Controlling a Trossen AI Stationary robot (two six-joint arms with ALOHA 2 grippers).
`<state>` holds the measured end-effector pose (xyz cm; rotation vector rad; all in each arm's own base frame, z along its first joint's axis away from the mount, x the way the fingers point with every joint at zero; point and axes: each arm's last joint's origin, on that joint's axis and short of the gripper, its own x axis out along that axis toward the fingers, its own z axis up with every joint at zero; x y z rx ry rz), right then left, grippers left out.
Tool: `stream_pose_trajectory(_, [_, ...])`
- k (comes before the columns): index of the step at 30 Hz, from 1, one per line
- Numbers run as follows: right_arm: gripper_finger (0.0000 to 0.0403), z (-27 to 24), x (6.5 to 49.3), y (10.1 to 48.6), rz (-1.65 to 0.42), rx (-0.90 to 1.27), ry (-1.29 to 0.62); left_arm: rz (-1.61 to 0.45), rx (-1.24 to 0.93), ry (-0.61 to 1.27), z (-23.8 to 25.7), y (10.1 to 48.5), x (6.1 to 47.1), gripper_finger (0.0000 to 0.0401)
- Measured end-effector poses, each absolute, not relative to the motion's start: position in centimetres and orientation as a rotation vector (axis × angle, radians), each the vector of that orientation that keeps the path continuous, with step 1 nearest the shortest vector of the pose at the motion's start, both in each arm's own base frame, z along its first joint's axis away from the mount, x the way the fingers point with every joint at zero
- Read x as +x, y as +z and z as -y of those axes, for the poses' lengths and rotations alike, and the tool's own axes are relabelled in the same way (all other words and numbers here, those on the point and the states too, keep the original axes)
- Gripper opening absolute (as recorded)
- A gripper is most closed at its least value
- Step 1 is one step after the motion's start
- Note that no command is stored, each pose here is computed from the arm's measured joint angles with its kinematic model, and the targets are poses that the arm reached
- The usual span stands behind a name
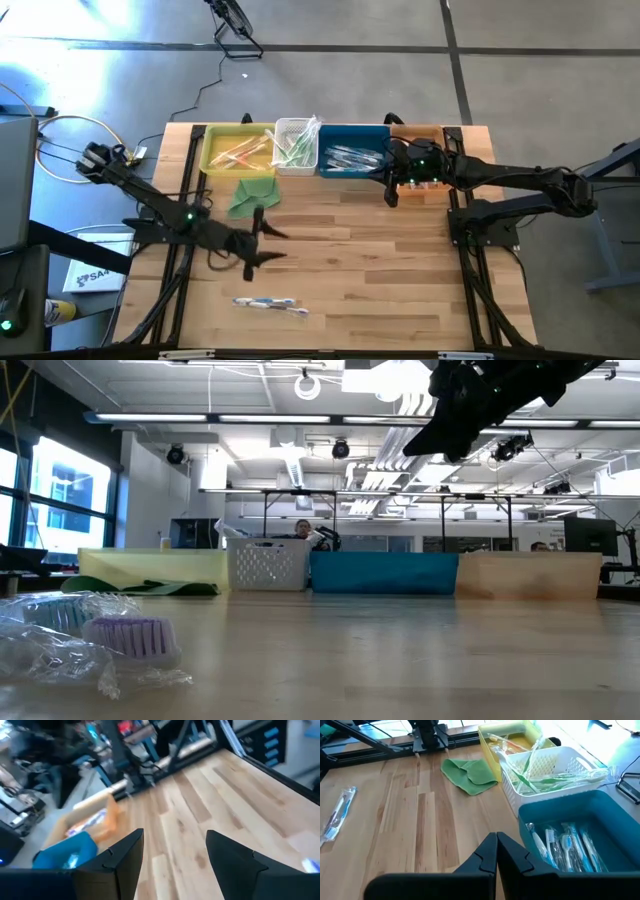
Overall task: Pick & Place Toothbrushes
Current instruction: Put the violet toothbrush into the orange bin
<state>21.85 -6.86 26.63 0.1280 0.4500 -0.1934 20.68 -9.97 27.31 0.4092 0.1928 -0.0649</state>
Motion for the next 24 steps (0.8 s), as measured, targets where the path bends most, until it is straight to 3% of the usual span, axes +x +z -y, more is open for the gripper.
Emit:
stream_pose_trajectory(13, [0.0002, 7.0, 22.1, 26.1, -0.477, 0.142, -0.195, -0.375, 0.404, -0.208, 14.7, 29.5, 25.2, 0.0209])
stream_pose_trajectory(24, [0.0002, 7.0, 22.3, 25.5, -0.523, 0.169, -0.204, -0.59, 0.427, -0.35, 18.2, 27.9, 30.1, 0.0209])
